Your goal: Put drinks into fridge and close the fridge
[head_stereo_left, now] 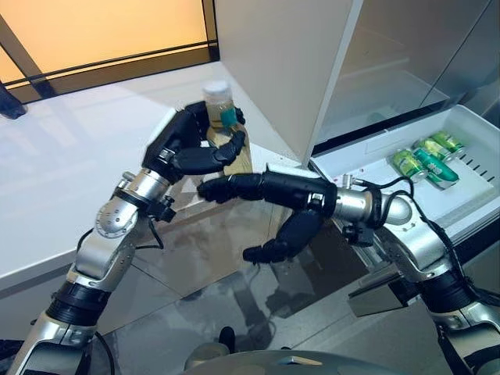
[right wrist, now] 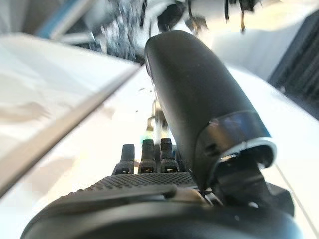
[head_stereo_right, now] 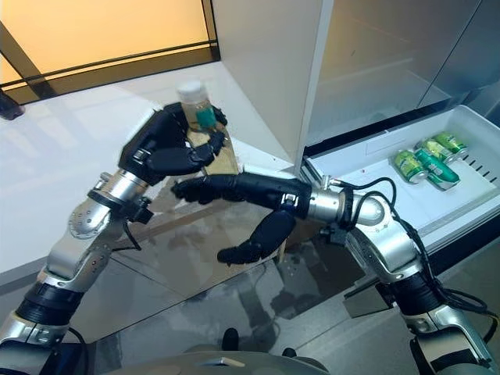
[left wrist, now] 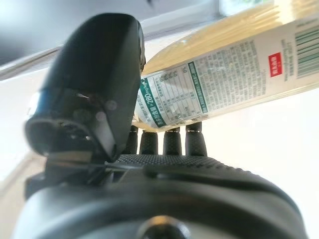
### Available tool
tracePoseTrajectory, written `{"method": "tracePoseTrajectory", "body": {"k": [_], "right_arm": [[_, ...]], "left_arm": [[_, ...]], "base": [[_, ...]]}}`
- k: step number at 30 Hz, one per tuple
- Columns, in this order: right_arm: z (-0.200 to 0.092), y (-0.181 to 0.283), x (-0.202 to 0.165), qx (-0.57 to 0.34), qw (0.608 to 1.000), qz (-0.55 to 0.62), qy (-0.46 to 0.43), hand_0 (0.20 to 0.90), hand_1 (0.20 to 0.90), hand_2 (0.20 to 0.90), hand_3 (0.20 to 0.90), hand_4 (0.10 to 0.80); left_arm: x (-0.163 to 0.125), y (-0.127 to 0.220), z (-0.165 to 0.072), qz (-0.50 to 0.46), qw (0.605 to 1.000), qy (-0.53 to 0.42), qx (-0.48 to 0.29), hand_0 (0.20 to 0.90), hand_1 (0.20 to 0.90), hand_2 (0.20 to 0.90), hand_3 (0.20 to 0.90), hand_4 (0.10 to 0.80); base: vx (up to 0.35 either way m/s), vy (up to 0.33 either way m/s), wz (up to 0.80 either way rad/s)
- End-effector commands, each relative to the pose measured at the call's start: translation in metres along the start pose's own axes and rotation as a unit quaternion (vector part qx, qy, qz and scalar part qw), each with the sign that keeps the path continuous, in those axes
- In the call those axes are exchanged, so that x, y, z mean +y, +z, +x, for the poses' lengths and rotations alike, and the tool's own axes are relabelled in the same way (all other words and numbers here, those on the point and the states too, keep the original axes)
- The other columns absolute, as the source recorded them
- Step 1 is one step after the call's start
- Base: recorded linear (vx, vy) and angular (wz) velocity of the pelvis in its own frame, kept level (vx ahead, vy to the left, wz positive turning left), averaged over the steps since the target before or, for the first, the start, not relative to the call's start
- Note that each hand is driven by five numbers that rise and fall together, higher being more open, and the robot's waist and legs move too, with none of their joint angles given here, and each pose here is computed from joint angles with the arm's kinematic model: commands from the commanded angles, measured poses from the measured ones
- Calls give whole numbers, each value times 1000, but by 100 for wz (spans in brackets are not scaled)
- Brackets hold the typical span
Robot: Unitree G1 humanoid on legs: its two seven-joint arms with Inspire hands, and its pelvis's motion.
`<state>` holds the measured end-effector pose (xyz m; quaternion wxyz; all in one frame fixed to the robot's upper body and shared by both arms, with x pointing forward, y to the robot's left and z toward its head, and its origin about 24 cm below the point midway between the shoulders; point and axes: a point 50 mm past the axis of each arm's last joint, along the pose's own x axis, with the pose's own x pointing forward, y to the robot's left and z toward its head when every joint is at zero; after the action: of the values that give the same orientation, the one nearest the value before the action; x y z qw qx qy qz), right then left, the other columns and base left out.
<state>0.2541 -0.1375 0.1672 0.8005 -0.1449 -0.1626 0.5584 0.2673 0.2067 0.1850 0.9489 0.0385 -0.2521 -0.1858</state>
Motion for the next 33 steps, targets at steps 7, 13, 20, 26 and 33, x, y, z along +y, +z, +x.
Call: {"method": "tracePoseTrajectory", "body": {"k": [7,13,20,26,33], "right_arm": [[-25,22,-13,-80,990,-12,-117,900,900,900,900,800],[-29,16,-19,-55,986,-14,-159,900,900,900,900,800],[-17,16,-31,-54,981,3,-186,900,900,900,900,800],[-4,15,-36,-57,980,24,-189,900,900,900,900,800],[14,13,-35,-76,981,67,-169,900,900,900,900,800]], "left_arm": [[20,95,5,119,960,32,-250,300,300,300,200,100],[21,94,6,99,965,14,-241,300,300,300,200,100],[7,88,17,81,969,-23,-232,300,300,300,200,100],[-6,86,23,59,969,-67,-232,300,300,300,200,100],[-20,83,31,33,968,-101,-227,300,300,300,200,100]], "base": [[0,0,0],[0,0,0],[0,0,0],[0,0,0],[16,-4,1]]}}
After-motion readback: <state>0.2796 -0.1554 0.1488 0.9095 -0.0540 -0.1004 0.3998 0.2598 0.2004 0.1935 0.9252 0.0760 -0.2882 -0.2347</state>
